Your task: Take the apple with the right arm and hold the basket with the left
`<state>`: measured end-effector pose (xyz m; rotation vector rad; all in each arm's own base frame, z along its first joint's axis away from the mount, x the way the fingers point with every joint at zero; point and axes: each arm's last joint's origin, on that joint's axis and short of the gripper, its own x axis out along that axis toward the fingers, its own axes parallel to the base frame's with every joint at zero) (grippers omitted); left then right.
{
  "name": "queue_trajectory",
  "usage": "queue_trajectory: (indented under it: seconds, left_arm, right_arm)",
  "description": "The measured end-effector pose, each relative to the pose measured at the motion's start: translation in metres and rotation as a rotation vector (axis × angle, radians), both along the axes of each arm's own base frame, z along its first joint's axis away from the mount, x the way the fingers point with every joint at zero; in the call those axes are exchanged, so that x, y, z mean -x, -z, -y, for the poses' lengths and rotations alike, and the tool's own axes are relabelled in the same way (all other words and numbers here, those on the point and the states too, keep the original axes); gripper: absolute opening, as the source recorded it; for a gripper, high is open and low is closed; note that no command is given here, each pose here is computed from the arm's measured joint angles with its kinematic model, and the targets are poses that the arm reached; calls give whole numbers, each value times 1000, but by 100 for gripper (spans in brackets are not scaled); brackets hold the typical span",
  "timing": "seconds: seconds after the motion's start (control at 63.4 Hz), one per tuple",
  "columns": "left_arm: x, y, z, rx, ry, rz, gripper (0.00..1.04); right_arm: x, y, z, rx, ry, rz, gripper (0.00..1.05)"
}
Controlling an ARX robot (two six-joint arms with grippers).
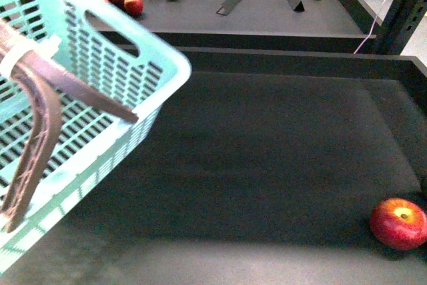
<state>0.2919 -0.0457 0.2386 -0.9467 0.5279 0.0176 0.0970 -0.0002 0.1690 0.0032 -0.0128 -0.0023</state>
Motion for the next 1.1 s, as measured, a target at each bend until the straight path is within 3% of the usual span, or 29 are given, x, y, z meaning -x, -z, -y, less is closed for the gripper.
queue_trajectory:
  seconds: [0.237, 0.474, 1.042, 1.073, 1.105]
  left_arm:
    - [-8, -15, 67, -11, 225, 18, 15]
    - [17, -19, 130, 6, 429, 2, 15]
    - [23, -20, 141, 3, 456, 13, 15]
    - [23, -20, 141, 3, 457, 13, 15]
    - [23, -20, 141, 4, 458, 12, 15]
  right_arm:
    - [0, 0, 0, 0, 0, 0, 96]
    - [0, 0, 0, 0, 0, 0, 96]
    - [0, 0, 0, 0, 0, 0, 96]
    - [0, 1, 0, -7, -14, -58, 96]
    - [-2, 2, 0, -26, -44, -245, 96]
